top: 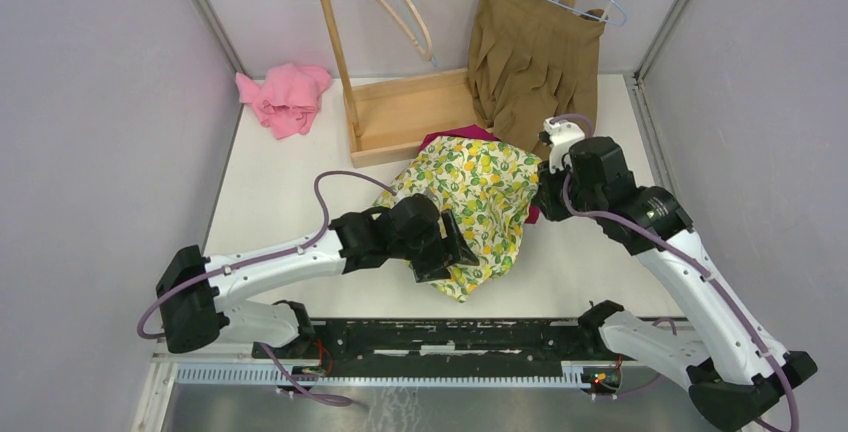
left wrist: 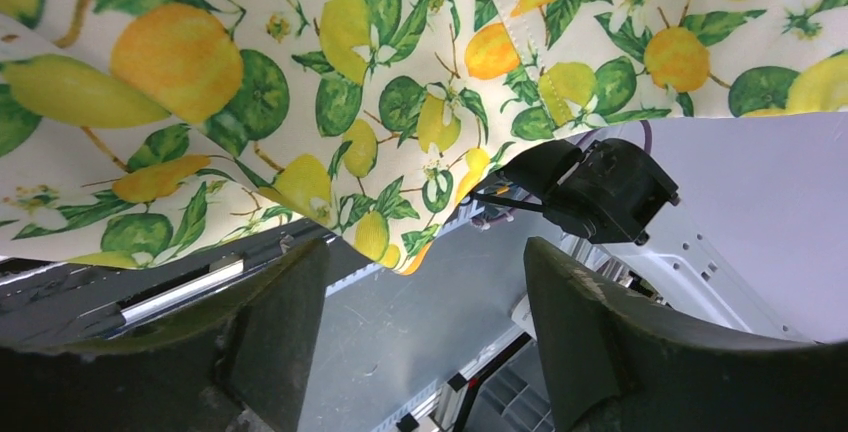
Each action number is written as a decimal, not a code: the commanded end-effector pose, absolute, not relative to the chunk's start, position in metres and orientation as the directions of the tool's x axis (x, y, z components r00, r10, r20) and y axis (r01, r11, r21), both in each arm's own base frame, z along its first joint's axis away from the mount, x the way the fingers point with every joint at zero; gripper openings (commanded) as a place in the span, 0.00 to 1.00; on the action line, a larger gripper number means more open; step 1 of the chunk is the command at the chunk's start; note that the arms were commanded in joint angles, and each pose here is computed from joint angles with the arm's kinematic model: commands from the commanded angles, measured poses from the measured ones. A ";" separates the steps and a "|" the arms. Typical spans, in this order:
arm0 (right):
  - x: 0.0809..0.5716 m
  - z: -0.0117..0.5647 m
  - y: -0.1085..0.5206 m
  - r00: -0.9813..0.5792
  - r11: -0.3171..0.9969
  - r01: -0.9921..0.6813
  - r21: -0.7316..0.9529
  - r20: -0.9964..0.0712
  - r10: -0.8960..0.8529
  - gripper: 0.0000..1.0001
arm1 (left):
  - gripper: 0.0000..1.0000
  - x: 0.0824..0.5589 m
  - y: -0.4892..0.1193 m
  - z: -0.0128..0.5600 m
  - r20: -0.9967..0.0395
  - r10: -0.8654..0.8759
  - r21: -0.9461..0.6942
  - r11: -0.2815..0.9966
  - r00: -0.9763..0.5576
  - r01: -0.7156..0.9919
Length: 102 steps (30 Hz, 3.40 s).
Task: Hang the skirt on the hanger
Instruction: Flatten out the skirt at the bin.
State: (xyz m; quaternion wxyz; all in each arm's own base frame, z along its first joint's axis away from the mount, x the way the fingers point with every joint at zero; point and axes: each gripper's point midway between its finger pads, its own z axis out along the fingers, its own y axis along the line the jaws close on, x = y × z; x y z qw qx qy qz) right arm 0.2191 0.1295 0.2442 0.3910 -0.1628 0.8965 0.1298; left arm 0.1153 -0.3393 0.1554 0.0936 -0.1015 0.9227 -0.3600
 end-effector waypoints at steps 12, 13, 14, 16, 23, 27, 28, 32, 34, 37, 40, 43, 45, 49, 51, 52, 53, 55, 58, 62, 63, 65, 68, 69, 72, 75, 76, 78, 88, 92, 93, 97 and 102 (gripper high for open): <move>0.213 0.258 0.136 -0.595 0.893 -0.422 0.156 -0.791 -0.143 0.18 | 0.58 0.122 -0.359 0.144 -0.094 -0.263 -0.699 0.705 -0.960 -0.125; 0.212 0.258 0.135 -0.594 0.893 -0.422 0.156 -0.792 -0.142 0.18 | 0.57 0.121 -0.360 0.143 -0.094 -0.262 -0.696 0.707 -0.961 -0.124; 0.212 0.259 0.136 -0.593 0.891 -0.425 0.157 -0.792 -0.143 0.18 | 0.57 0.120 -0.359 0.142 -0.093 -0.261 -0.694 0.709 -0.961 -0.125; 0.211 0.258 0.136 -0.593 0.890 -0.428 0.158 -0.792 -0.145 0.18 | 0.56 0.119 -0.358 0.140 -0.095 -0.261 -0.690 0.713 -0.961 -0.125; 0.209 0.257 0.135 -0.593 0.887 -0.433 0.158 -0.792 -0.149 0.18 | 0.46 0.113 -0.353 0.141 -0.106 -0.254 -0.691 0.714 -0.961 -0.112; 0.208 0.258 0.136 -0.590 0.886 -0.436 0.161 -0.794 -0.146 0.18 | 0.40 0.114 -0.353 0.141 -0.119 -0.250 -0.694 0.713 -0.961 -0.099; 0.208 0.259 0.135 -0.590 0.885 -0.436 0.162 -0.795 -0.145 0.18 | 0.38 0.115 -0.355 0.143 -0.122 -0.247 -0.701 0.707 -0.961 -0.093; 0.207 0.262 0.136 -0.587 0.883 -0.439 0.164 -0.797 -0.143 0.18 | 0.24 0.117 -0.360 0.153 -0.149 -0.230 -0.720 0.692 -0.962 -0.054; 0.206 0.263 0.136 -0.585 0.883 -0.440 0.164 -0.798 -0.143 0.18 | 0.16 0.119 -0.361 0.159 -0.163 -0.228 -0.726 0.686 -0.960 -0.040; 0.205 0.265 0.135 -0.584 0.882 -0.441 0.165 -0.799 -0.143 0.18 | 0.04 0.122 -0.361 0.167 -0.189 -0.230 -0.736 0.676 -0.955 -0.017; 0.205 0.266 0.134 -0.584 0.884 -0.438 0.163 -0.799 -0.142 0.18 | 0.03 0.123 -0.362 0.177 -0.211 -0.216 -0.740 0.672 -0.953 0.011; 0.203 0.266 0.132 -0.587 0.887 -0.435 0.158 -0.797 -0.146 0.19 | 0.03 0.124 -0.358 0.187 -0.237 -0.205 -0.734 0.678 -0.950 0.037; 0.202 0.265 0.131 -0.591 0.888 -0.433 0.155 -0.792 -0.150 0.24 | 0.03 0.125 -0.355 0.204 -0.261 -0.212 -0.744 0.665 -0.942 0.056; 0.200 0.260 0.128 -0.605 0.895 -0.420 0.151 -0.782 -0.152 0.35 | 0.03 0.138 -0.342 0.255 -0.348 -0.244 -0.750 0.652 -0.905 0.112; 0.198 0.255 0.126 -0.616 0.899 -0.410 0.151 -0.773 -0.151 0.43 | 0.03 0.148 -0.335 0.286 -0.394 -0.266 -0.755 0.639 -0.880 0.145; 0.197 0.252 0.125 -0.622 0.902 -0.403 0.151 -0.768 -0.150 0.47 | 0.03 0.156 -0.330 0.302 -0.420 -0.283 -0.754 0.637 -0.862 0.158; 0.196 0.250 0.124 -0.626 0.904 -0.401 0.151 -0.766 -0.149 0.50 | 0.03 0.163 -0.325 0.314 -0.442 -0.292 -0.751 0.638 -0.848 0.171; 0.195 0.249 0.122 -0.630 0.907 -0.393 0.150 -0.763 -0.147 0.55 | 0.03 0.179 -0.318 0.342 -0.480 -0.314 -0.756 0.622 -0.819 0.205; 0.192 0.254 0.118 -0.625 0.911 -0.386 0.144 -0.767 -0.143 0.58 | 0.03 0.200 -0.314 0.384 -0.526 -0.344 -0.767 0.587 -0.778 0.258; 0.187 0.266 0.117 -0.607 0.904 -0.401 0.148 -0.782 -0.141 0.60 | 0.03 0.222 -0.325 0.428 -0.569 -0.349 -0.770 0.544 -0.744 0.334; 0.185 0.269 0.117 -0.603 0.901 -0.407 0.151 -0.785 -0.141 0.60 | 0.03 0.225 -0.329 0.442 -0.582 -0.350 -0.771 0.526 -0.734 0.359; 0.184 0.271 0.118 -0.599 0.896 -0.416 0.156 -0.788 -0.141 0.61 | 0.03 0.230 -0.335 0.464 -0.604 -0.352 -0.766 0.505 -0.715 0.398; 0.179 0.271 0.123 -0.609 0.884 -0.430 0.184 -0.782 -0.133 0.61 | 0.03 0.241 -0.341 0.489 -0.626 -0.363 -0.759 0.487 -0.690 0.433; 0.179 0.271 0.125 -0.612 0.881 -0.432 0.194 -0.780 -0.128 0.61 | 0.03 0.246 -0.342 0.494 -0.628 -0.365 -0.759 0.483 -0.687 0.437; 0.176 0.268 0.132 -0.619 0.860 -0.459 0.223 -0.775 -0.130 0.62 | 0.03 0.258 -0.341 0.507 -0.631 -0.380 -0.763 0.462 -0.676 0.452; 0.173 0.269 0.139 -0.607 0.830 -0.507 0.231 -0.779 -0.154 0.63 | 0.03 0.264 -0.339 0.521 -0.633 -0.400 -0.769 0.428 -0.663 0.476; 0.172 0.272 0.142 -0.595 0.820 -0.522 0.235 -0.789 -0.153 0.63 | 0.03 0.266 -0.338 0.525 -0.632 -0.410 -0.771 0.414 -0.658 0.483; 0.174 0.279 0.144 -0.567 0.808 -0.540 0.235 -0.811 -0.144 0.65 | 0.03 0.271 -0.333 0.536 -0.629 -0.435 -0.776 0.390 -0.644 0.496; 0.208 0.303 0.152 -0.477 0.816 -0.556 0.156 -0.864 -0.160 0.71 | 0.03 0.276 -0.327 0.568 -0.627 -0.470 -0.777 0.316 -0.621 0.545; 0.232 0.310 0.138 -0.436 0.878 -0.474 0.066 -0.884 -0.168 0.71 | 0.03 0.270 -0.322 0.572 -0.632 -0.470 -0.772 0.310 -0.617 0.555; 0.237 0.314 0.133 -0.417 0.891 -0.451 0.045 -0.894 -0.166 0.71 | 0.03 0.269 -0.320 0.573 -0.633 -0.470 -0.771 0.310 -0.616 0.556; 0.249 0.327 0.127 -0.364 0.908 -0.418 -0.004 -0.915 -0.172 0.70 | 0.03 0.262 -0.315 0.579 -0.638 -0.468 -0.765 0.300 -0.611 0.570; 0.259 0.329 0.127 -0.345 0.906 -0.421 -0.054 -0.913 -0.215 0.70 | 0.04 0.258 -0.310 0.581 -0.647 -0.457 -0.758 0.292 -0.611 0.584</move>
